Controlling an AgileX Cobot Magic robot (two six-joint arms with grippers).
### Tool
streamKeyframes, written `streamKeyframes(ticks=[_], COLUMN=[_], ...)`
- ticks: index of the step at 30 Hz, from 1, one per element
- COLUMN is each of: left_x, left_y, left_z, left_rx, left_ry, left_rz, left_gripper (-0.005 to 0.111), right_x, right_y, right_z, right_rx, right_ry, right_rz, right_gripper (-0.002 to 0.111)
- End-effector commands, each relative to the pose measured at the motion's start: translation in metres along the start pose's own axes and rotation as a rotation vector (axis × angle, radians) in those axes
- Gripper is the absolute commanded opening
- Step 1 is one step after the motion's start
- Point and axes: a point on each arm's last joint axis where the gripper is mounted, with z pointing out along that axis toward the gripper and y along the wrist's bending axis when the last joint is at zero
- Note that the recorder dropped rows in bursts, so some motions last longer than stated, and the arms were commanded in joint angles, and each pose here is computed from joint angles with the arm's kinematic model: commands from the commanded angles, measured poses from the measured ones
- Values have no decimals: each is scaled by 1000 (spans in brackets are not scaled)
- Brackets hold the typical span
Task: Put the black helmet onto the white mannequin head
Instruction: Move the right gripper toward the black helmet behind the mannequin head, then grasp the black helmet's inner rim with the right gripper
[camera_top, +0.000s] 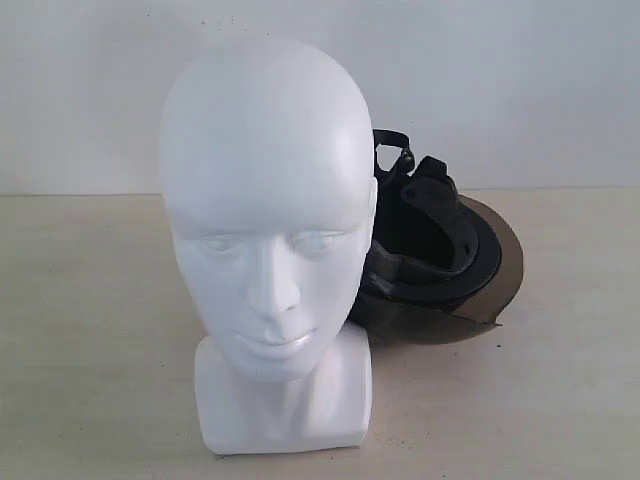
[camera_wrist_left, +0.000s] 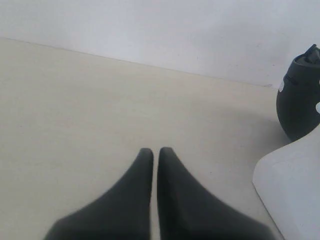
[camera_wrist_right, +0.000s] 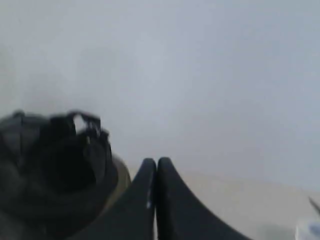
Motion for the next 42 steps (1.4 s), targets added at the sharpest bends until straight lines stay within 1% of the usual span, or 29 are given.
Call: streamKeyframes(ticks=[1,2,3,4,5,6,7,8,9,10,11,12,14,16,17,19,21,23,25,28,29,31,33,35,37,38,40,42], left_x=[0,0,0,0,0,0,0,0,0,0,0,0,0,0,0,0,0,0,0,0,0,0,0,0,0,0,0,0], left_y=[0,0,0,0,0,0,0,0,0,0,0,0,0,0,0,0,0,0,0,0,0,0,0,0,0,0,0,0], left_z=[0,0,0,0,0,0,0,0,0,0,0,0,0,0,0,0,0,0,0,0,0,0,0,0,0,0,0,0], left_rx=[4,4,4,4,4,4,4,4,4,4,4,4,4,4,4,4,4,4,4,4,4,4,4,4,4,4,4,4], left_ry=[-2,-2,-2,-2,-2,-2,-2,-2,-2,-2,-2,-2,-2,-2,-2,-2,-2,-2,-2,-2,-2,-2,-2,-2,-2,-2,-2,-2], left_rz=[-2,-2,-2,-2,-2,-2,-2,-2,-2,-2,-2,-2,-2,-2,-2,-2,-2,-2,-2,-2,-2,-2,-2,-2,-2,-2,-2,-2], left_gripper=[4,4,4,4,4,4,4,4,4,4,4,4,4,4,4,4,4,4,4,4,4,4,4,4,4,4,4,4], right_x=[-56,-66,-90,-104,-124,-130,-138,-140,-143,-143,-146,-150,-148,-145,-142,-134,-123,-111,-98,-85,-80,-69,-59,-48,-38,-34,-23,-11], right_y=[-5,-8,-13,-12,-10,-10,-10,-10,-10,-10,-10,-9,-5,-4,-3,4,14,22,29,37,39,43,45,50,56,60,65,68], right_z=[-19,-21,-19,-18,-9,-4,13,21,32,40,44,51,55,55,54,58,69,84,104,127,134,147,157,167,176,181,191,199], right_rx=[-50,-53,-40,-30,-10,-5,3,3,-4,-7,-7,-12,-44,-53,-69,-166,-310,-429,-511,-637,-672,-731,-784,-861,-921,-929,-890,-851], right_ry=[-647,-690,-613,-553,-334,-242,-37,64,236,335,349,322,339,379,411,495,586,663,708,695,692,683,668,629,585,567,573,591], right_rz=[312,412,502,450,305,275,228,197,149,148,148,185,274,276,236,119,29,6,8,-44,-58,-90,-134,-197,-244,-251,-265,-324], right_gripper=[0,0,0,0,0,0,0,0,0,0,0,0,0,0,0,0,0,0,0,1,3,14,30,53,73,79,80,79])
